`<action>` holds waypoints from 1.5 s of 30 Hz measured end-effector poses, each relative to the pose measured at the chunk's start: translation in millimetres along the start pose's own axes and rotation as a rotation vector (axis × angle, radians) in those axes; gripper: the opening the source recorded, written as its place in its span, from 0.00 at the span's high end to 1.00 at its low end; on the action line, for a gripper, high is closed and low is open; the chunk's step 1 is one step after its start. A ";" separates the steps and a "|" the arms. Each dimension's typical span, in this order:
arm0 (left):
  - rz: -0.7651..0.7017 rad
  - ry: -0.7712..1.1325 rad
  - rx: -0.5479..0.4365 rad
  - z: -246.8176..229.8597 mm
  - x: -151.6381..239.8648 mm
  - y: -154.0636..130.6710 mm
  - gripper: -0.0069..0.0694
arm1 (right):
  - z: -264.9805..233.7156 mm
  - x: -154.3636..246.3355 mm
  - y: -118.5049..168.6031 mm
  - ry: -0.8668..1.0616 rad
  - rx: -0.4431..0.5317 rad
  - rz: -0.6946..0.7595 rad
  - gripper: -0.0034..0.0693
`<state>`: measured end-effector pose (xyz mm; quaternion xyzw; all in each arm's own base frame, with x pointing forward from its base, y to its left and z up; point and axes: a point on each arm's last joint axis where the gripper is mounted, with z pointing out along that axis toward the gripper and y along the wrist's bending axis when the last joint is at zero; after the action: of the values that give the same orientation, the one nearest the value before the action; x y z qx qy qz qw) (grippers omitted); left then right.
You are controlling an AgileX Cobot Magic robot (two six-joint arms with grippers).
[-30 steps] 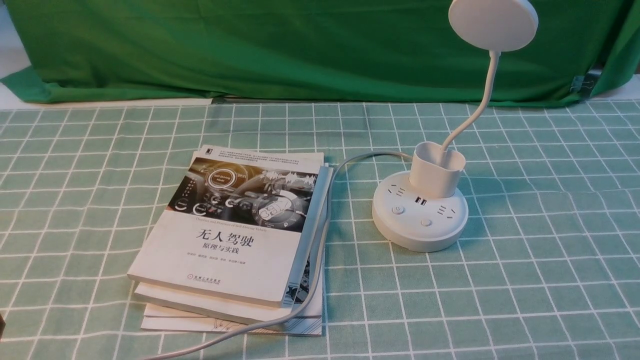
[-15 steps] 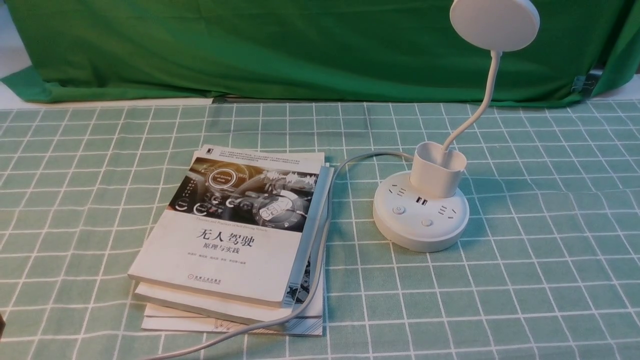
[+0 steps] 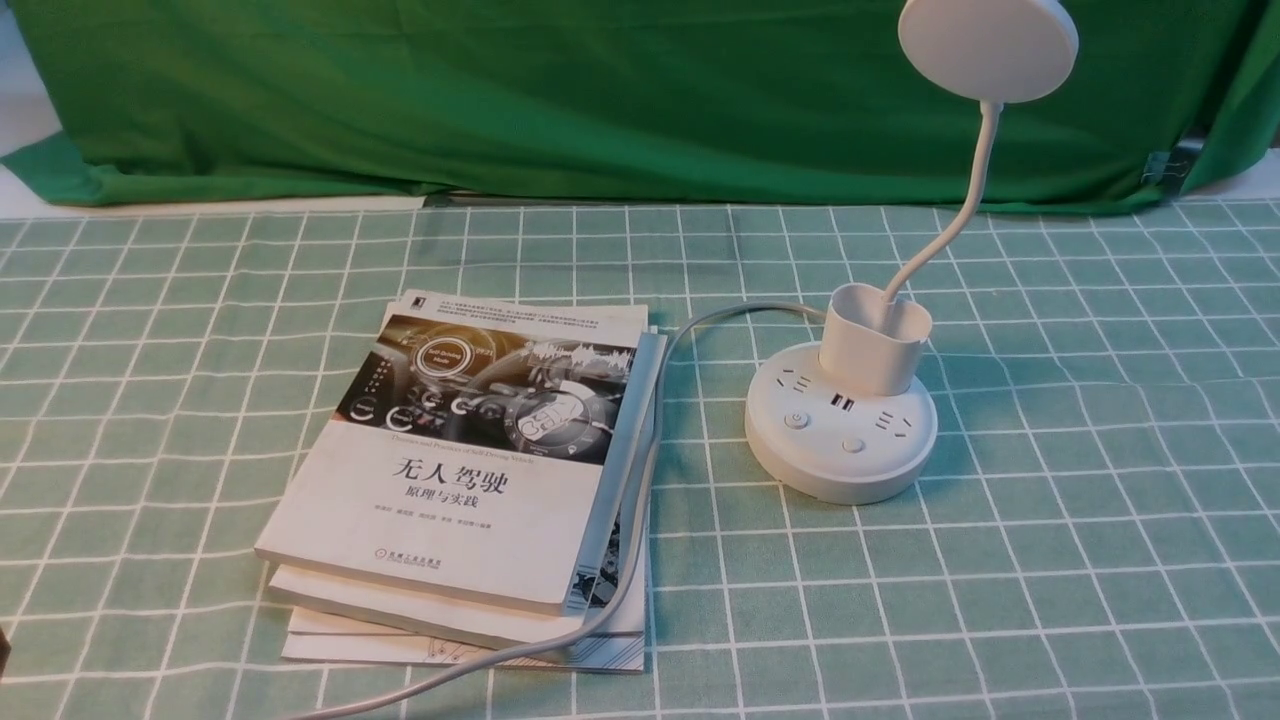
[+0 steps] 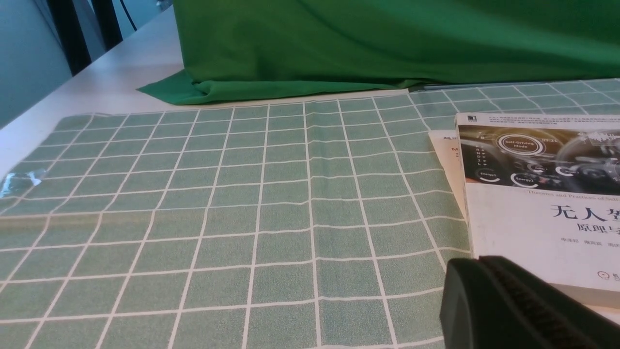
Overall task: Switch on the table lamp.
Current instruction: 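Press the button on the base of the white desk lamp with the right gripper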
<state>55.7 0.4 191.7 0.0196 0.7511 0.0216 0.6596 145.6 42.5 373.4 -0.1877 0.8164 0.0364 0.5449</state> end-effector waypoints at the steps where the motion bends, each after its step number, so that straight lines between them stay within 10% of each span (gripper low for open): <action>1: 0.000 0.000 0.000 0.0 0.0 0.0 0.88 | 12.2 -4.3 1.1 0.045 -0.019 -0.014 0.92; 18: 0.000 0.000 0.000 0.0 0.0 0.0 0.88 | 208.8 34.2 65.2 0.517 -0.254 -0.110 0.92; 45: 0.000 0.000 0.000 0.0 0.0 0.0 0.88 | 283.7 56.5 79.4 0.591 -0.275 -0.129 0.92</action>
<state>55.7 0.4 191.7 0.0196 0.7511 0.0216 0.6596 347.6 175.9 196.3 -0.3132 0.9130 0.0559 0.2553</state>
